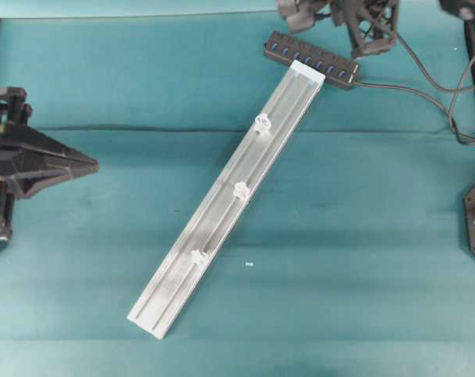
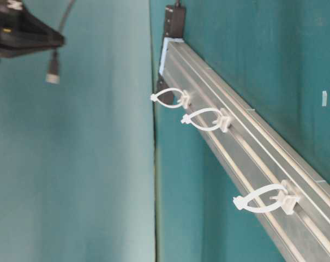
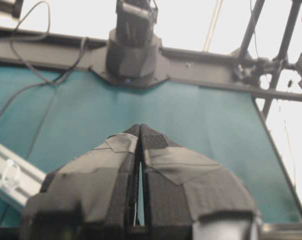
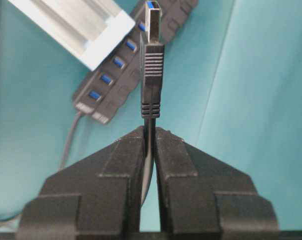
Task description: Pass the USB cable through three rings with both arms.
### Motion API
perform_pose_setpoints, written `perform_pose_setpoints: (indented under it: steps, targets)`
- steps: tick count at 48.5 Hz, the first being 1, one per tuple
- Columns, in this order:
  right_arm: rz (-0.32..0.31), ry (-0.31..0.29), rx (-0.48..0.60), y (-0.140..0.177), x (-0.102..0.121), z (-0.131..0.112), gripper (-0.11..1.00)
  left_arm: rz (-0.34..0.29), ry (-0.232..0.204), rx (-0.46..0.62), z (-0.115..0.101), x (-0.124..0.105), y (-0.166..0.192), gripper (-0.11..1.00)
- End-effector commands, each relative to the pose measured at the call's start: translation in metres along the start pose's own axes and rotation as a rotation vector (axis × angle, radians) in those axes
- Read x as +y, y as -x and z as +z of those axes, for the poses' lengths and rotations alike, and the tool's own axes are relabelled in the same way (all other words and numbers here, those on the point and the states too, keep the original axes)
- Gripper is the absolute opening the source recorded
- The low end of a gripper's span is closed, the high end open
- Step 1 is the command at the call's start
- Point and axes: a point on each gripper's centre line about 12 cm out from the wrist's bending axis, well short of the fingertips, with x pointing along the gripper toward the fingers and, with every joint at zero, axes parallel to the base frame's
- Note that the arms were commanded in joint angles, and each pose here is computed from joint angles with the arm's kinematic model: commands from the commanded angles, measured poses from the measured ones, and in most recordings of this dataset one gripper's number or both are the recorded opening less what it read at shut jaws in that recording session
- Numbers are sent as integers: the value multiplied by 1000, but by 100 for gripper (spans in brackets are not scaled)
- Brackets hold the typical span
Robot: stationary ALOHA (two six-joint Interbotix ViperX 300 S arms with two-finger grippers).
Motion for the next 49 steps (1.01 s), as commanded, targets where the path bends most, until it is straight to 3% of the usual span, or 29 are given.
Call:
perform_pose_setpoints:
  steps: [1,7,14,26,38,49]
  targets:
    - [4,87,5,-18,-1,2,10,0,43,-42,17,-1,-3,3]
    - [-11,204,-13,-34,2,6,10,7,110,-46,19,1,-2,3]
    - [-16,277,-22,-48,5,8,10,9,125,-44,18,2,-3,3]
    - [33,337,-10,-71,30,11,10,11,127,-29,16,2,-9,4]
    - [25,442,-37,-87,51,14,10,9,133,-41,19,2,-9,5]
    - [31,448,-35,-98,49,17,10,4,132,-65,23,1,-7,5]
